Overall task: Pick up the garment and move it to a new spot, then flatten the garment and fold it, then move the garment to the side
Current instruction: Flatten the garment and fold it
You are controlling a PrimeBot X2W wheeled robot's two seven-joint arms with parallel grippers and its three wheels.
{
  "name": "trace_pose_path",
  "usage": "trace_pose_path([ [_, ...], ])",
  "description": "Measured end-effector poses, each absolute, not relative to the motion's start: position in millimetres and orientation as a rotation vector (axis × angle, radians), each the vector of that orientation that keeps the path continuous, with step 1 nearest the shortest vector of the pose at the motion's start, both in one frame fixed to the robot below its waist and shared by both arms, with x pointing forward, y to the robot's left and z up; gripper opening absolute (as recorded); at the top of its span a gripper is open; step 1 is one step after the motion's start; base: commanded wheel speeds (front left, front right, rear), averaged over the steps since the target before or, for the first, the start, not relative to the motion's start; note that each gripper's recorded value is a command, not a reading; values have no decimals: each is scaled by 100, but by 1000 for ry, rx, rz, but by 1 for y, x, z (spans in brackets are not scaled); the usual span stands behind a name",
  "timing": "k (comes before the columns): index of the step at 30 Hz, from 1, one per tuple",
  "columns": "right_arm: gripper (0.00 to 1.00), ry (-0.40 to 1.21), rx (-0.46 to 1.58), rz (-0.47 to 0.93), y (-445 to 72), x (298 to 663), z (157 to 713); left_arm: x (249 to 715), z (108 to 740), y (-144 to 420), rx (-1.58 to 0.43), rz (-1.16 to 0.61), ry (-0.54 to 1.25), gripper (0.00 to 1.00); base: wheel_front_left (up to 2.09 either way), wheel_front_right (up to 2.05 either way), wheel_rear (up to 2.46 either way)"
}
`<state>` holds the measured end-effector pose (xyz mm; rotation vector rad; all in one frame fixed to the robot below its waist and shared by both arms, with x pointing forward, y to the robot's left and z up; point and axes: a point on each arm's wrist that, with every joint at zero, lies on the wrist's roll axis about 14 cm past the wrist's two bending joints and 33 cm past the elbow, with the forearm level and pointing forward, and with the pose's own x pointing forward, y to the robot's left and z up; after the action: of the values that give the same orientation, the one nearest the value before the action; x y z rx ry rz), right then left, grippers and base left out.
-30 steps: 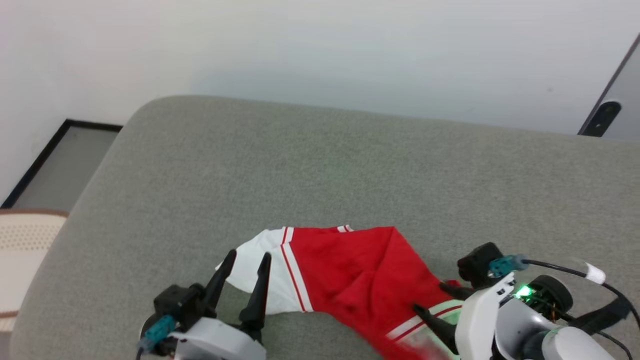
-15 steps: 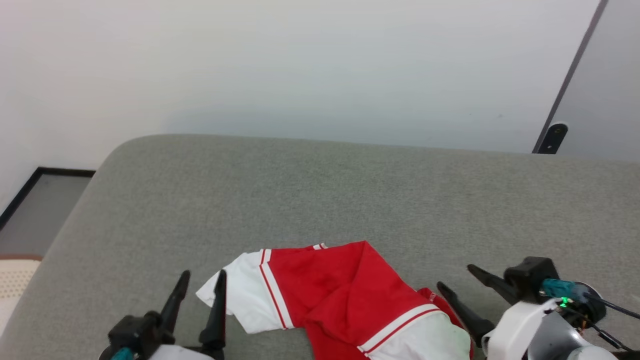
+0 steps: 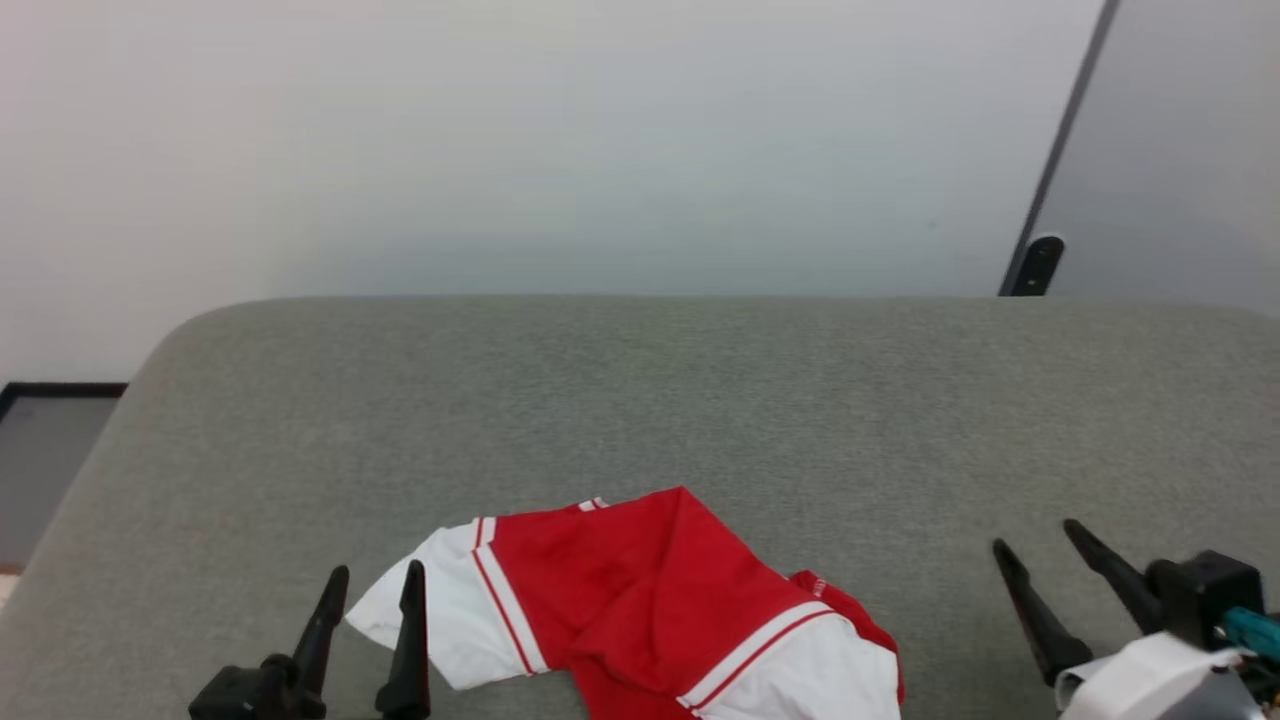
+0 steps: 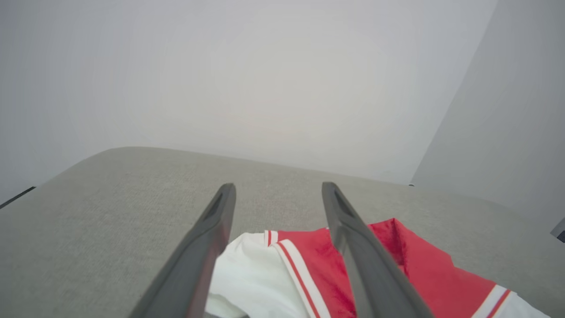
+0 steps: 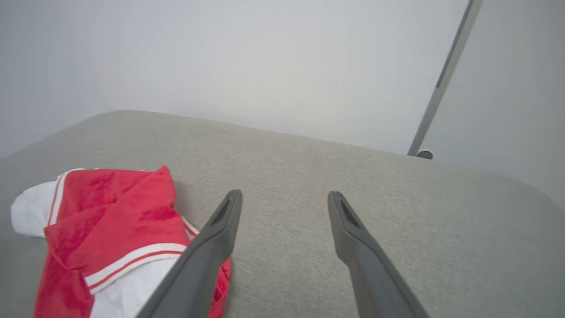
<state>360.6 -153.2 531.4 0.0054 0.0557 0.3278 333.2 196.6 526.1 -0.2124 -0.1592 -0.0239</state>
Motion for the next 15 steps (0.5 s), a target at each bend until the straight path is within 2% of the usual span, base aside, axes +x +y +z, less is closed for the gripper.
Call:
trace_pose_path([
  [9, 100, -44, -7, 108, -218, 345, 537, 350, 526, 173, -204, -95, -147, 100, 0, 0, 0],
  [15, 100, -56, 3, 40, -233, 335, 529, 361, 525, 158, -205, -140, -136, 100, 0, 0, 0],
])
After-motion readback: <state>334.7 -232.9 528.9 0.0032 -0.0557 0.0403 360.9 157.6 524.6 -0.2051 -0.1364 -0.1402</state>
